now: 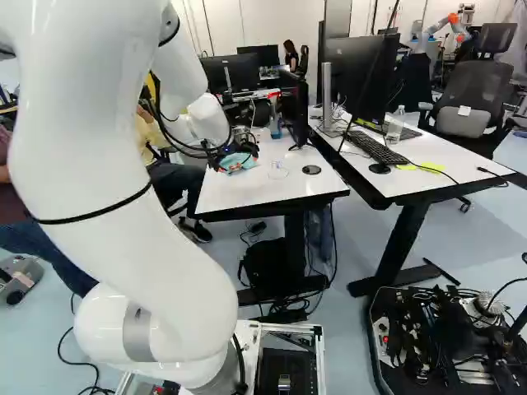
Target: Clean the table with the green towel
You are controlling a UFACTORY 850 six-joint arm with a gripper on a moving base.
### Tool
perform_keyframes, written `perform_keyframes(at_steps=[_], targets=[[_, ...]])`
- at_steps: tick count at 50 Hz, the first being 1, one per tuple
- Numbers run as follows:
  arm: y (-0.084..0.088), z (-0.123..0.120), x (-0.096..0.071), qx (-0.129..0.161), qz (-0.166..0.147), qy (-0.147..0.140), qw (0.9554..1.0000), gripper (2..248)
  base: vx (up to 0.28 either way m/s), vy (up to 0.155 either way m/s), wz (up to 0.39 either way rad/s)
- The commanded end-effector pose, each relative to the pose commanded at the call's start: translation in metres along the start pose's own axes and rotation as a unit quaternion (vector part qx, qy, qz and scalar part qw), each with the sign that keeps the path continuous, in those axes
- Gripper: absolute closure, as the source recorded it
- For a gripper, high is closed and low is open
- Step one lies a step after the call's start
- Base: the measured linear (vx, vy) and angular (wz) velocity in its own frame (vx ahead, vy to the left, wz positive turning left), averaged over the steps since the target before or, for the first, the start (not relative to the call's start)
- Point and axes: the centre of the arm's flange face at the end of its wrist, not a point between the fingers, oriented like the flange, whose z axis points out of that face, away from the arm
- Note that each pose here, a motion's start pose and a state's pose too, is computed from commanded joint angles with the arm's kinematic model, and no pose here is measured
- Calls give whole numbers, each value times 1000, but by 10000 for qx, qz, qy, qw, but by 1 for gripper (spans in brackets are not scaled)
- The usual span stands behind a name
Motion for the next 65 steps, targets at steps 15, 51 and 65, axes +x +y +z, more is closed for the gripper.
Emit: perform_keyframes(at_steps=[15, 51, 65], targets=[[-7, -14, -3, 32, -171, 620, 9979, 3, 0, 0, 0], [31, 35, -34, -132, 1563, -709, 9851, 3, 0, 0, 0], [31, 38, -37, -117, 1712, -842, 9816, 3, 0, 0, 0]])
